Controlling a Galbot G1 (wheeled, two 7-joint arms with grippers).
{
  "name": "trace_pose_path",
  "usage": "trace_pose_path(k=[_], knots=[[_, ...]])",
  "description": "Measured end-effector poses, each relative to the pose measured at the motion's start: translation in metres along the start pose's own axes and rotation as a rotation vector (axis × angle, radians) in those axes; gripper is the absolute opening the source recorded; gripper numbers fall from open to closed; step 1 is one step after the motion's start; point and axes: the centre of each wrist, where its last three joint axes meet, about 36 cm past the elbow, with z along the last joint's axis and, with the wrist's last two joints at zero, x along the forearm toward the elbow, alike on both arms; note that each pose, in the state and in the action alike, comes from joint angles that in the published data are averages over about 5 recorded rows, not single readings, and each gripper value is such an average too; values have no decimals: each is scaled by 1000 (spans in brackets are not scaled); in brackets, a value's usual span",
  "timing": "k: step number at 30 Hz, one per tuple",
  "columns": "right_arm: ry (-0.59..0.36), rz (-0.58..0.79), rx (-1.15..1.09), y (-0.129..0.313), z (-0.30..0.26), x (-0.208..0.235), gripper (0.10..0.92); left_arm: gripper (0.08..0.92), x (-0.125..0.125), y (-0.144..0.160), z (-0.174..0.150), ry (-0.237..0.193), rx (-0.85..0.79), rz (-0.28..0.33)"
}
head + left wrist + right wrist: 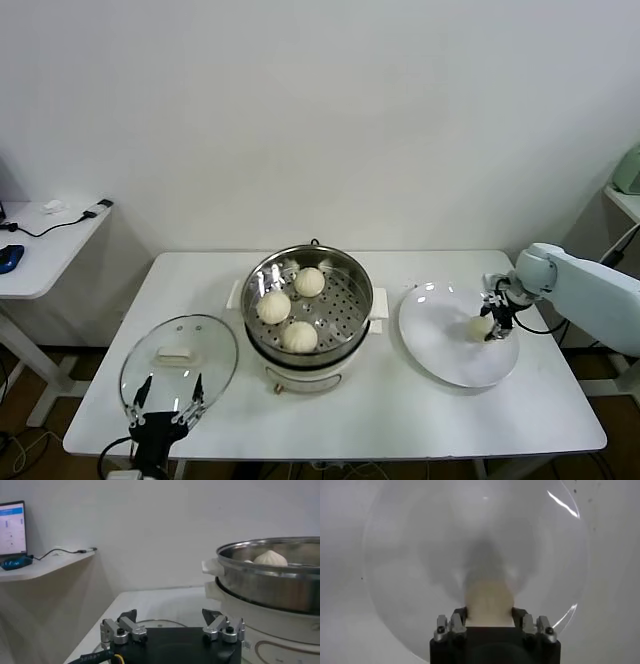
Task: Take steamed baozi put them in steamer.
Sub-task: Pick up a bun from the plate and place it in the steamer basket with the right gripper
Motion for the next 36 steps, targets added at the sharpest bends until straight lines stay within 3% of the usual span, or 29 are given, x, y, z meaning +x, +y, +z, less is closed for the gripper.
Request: trace_pose_path(k=[9, 17, 22, 28, 36], knots=[[-60, 47, 36, -21, -39, 77, 594, 823, 2, -1, -6, -10, -1, 8], [-204, 113, 100, -32, -136, 198, 594, 823, 0, -2, -12, -22, 3, 19], [-277, 113, 131, -18, -204, 241, 594, 823, 1, -3, -13, -25, 4, 27], [-298, 92, 162, 3, -275, 250, 594, 823, 1, -3, -14, -27, 5, 28], [-244, 53, 176, 26, -328, 206, 594, 823, 1, 0, -14, -27, 9, 22]])
